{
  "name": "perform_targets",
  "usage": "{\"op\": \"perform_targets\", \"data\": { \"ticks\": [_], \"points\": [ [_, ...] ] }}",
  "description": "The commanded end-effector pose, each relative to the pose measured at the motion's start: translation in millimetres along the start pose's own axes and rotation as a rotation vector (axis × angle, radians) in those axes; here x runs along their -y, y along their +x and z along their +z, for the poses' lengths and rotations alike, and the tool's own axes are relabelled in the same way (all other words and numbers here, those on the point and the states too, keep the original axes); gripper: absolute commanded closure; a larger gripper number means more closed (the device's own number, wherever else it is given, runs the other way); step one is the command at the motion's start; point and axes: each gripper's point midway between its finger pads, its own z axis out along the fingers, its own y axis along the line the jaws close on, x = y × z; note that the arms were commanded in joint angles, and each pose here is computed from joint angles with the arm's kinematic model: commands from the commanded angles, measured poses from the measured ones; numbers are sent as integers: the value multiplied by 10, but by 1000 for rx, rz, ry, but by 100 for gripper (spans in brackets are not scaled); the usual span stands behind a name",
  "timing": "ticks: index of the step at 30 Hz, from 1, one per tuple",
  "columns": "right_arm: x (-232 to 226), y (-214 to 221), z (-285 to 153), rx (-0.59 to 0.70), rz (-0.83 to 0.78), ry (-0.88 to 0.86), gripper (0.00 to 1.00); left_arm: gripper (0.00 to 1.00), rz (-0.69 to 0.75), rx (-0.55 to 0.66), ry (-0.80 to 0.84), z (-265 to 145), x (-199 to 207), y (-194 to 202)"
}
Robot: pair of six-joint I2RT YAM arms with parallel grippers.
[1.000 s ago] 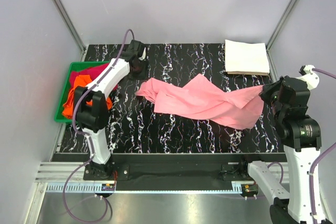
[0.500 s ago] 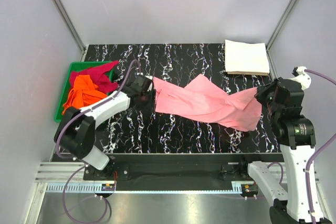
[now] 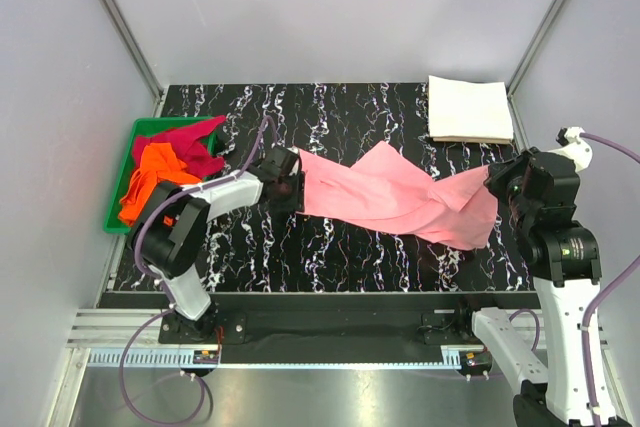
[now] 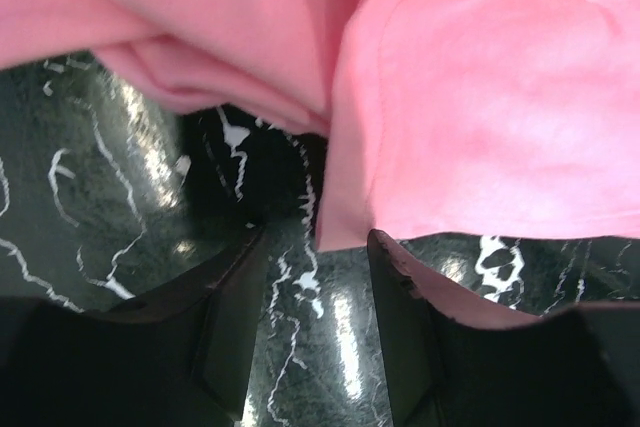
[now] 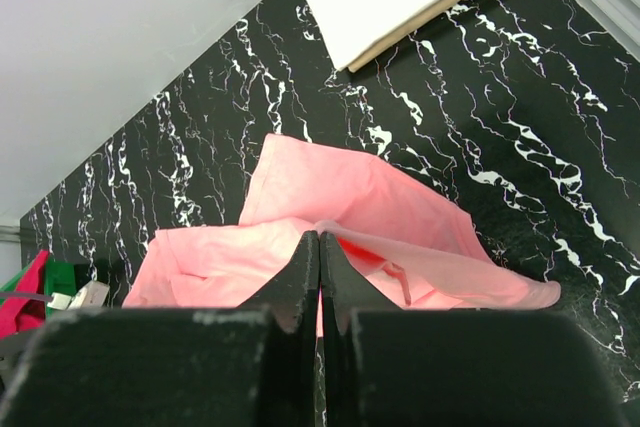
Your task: Fold and stack the t-shirts
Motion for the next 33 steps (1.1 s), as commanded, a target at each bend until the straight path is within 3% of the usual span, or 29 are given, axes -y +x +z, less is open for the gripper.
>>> {"op": "perform_targets", "data": {
  "ticks": [1, 8, 10, 11, 13, 15, 18, 23, 25, 28, 31, 33],
  "points": [
    [-40, -93, 46, 42, 3, -9, 100, 51, -6, 24, 53, 78, 132, -116],
    [-51, -57, 89, 29, 4, -12, 100, 59, -13, -7, 71, 111, 145, -14],
    [-79, -37, 118, 16, 16, -17, 100, 70, -21, -18, 97, 104, 203, -16],
    [-106, -39, 134, 12, 22, -24, 100, 84, -25, -17, 108, 79, 240, -48],
    [-115, -7, 211, -9, 23, -12, 100, 96, -22, -7, 128, -42, 308, -122],
    [-82, -35, 271, -14, 18, 32, 100, 100, -12, 26, 107, -276, 335, -319],
    [-125, -221, 404, -7, -10, 102, 100, 100, 17, 200, 90, -1009, 405, -943],
    [-526, -839, 475, 84, 16, 79, 100, 100, 4, 549, 159, -2783, 506, -1976],
    [-647, -949, 515, 78, 26, 72, 100, 100, -19, 632, 179, -3234, 481, -2115],
    [-880, -1332, 220, 139, 57, 5, 100, 100, -40, 759, 235, -3939, 444, -2167],
    [-908, -1441, -53, 165, 47, -36, 100, 100, -28, 825, 281, -4340, 468, -1999],
    [-895, -1468, -237, 185, 44, -65, 100, 100, -29, 827, 294, -4387, 459, -1867]
  ]
}}
